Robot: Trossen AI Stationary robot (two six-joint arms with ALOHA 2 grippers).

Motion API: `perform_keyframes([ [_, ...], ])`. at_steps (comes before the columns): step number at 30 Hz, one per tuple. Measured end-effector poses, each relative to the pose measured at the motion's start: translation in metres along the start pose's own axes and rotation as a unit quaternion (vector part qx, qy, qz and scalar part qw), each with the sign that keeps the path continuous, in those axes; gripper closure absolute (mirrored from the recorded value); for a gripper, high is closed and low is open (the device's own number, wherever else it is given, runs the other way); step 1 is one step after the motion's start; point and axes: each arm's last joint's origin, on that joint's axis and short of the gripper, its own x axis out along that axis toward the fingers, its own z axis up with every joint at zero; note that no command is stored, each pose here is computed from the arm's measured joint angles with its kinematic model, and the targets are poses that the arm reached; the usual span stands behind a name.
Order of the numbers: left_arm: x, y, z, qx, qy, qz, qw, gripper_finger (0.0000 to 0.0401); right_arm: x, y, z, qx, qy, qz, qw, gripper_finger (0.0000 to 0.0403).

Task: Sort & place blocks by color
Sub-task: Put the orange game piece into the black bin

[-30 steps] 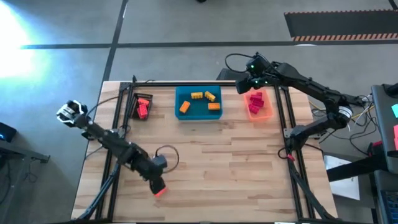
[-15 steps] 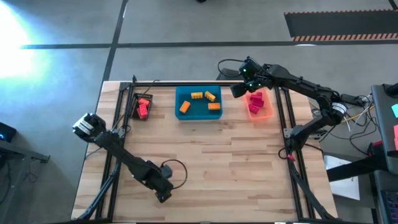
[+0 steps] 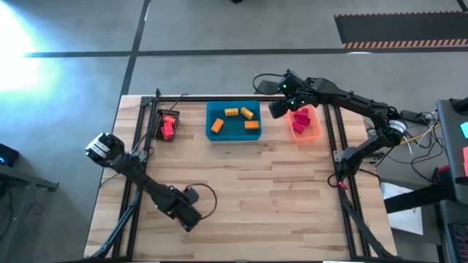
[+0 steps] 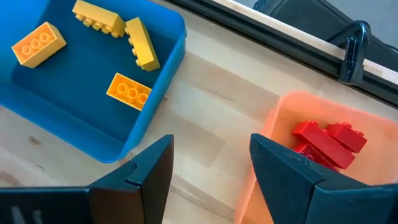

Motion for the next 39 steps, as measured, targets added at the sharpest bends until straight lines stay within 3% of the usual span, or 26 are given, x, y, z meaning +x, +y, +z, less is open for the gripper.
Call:
perform_keyframes([
  [11,0.003,0.006,-0.001,0.001,-0.031,0.019,0.999,0.0179,0.000,0.000,0.000,0.000,0.000,0.000,1.000,0.0202],
  [20,0.008,0.011,-0.001,0.010,-0.031,0.025,0.999,0.0276,-0.001,0.000,0.000,-0.003,0.000,0.000,1.000,0.0202],
  [28,-0.026,0.020,0.012,-0.004,-0.049,-0.028,0.998,0.0276,-0.014,0.004,-0.006,-0.019,-0.009,0.010,1.000,0.0202],
  [33,-0.063,0.052,0.040,-0.041,-0.131,-0.041,0.990,0.0276,-0.032,0.007,-0.012,-0.028,-0.033,0.028,0.999,0.0202],
  [39,-0.103,0.126,0.081,-0.094,-0.218,0.057,0.970,0.0276,-0.045,0.008,-0.015,-0.028,-0.064,0.019,0.997,0.0202],
])
